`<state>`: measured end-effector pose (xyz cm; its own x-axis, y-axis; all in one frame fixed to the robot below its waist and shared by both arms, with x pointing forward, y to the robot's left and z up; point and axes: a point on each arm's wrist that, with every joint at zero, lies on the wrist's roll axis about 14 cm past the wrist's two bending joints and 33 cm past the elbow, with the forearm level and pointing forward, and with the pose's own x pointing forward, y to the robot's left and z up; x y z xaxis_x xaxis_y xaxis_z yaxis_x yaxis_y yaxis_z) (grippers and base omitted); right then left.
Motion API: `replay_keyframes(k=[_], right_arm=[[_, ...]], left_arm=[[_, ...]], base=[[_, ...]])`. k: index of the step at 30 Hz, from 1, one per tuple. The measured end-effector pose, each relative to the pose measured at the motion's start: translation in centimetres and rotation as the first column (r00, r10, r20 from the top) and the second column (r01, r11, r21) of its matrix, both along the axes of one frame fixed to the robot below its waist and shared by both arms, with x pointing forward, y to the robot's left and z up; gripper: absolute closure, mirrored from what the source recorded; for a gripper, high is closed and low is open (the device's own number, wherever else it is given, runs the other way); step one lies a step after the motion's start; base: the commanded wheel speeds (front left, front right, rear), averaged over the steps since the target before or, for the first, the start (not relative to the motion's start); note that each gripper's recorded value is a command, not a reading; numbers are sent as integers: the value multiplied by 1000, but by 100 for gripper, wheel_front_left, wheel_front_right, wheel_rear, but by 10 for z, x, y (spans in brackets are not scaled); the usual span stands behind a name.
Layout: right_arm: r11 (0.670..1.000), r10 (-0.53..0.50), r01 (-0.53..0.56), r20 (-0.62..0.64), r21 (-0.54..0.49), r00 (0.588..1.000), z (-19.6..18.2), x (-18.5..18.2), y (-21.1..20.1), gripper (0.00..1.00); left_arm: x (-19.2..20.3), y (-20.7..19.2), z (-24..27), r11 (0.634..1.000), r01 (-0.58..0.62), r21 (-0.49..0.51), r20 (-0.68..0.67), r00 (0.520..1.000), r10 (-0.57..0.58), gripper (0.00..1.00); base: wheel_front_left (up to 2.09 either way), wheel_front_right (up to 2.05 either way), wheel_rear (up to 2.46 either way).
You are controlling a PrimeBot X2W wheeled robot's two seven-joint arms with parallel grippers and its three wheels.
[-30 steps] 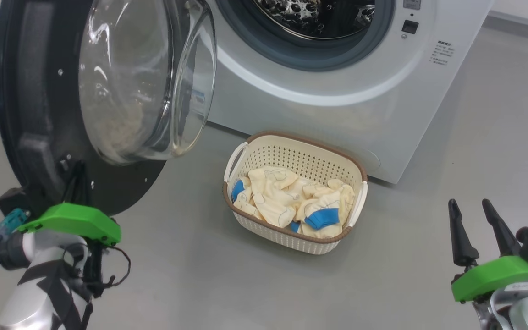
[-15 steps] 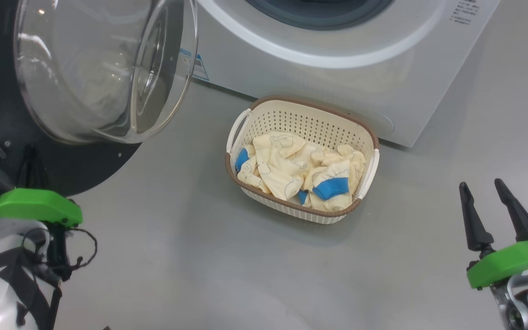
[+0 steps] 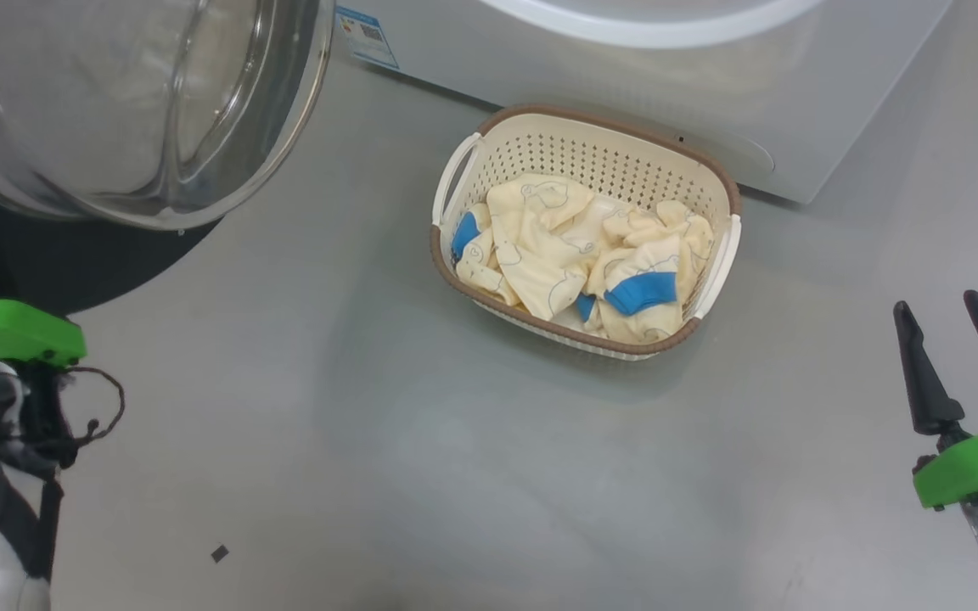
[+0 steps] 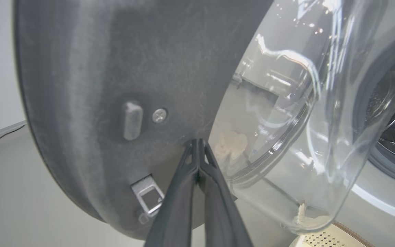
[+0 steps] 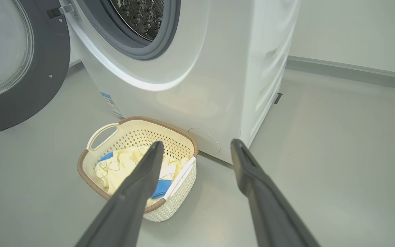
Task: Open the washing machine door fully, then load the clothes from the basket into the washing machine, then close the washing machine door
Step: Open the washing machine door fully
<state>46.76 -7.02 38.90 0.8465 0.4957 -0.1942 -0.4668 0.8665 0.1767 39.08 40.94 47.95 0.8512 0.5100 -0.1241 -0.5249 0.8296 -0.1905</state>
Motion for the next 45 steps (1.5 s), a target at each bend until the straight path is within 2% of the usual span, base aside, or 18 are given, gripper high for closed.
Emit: replay_keyframes(k=[13, 22, 35, 45], right_arm=[[998, 23, -25, -29, -50, 999, -26, 20, -8, 0], [998, 28, -31, -51, -58, 998, -38, 23, -9, 0], [999, 1, -1, -1, -46, 1000, -16, 22, -12, 0], [998, -58, 58, 52, -6, 997, 14, 8, -15, 0]], left_arm=[[12, 46, 2, 995, -91, 45, -28, 995, 92, 100], [23, 58, -3, 991, -120, 58, -44, 991, 123, 100], [28, 49, 13, 995, -65, 76, -13, 998, 66, 100], [19, 19, 20, 999, 13, 51, 37, 999, -15, 100]], base=[[0, 0, 0], [0, 0, 0], [0, 0, 0], [0, 0, 0]])
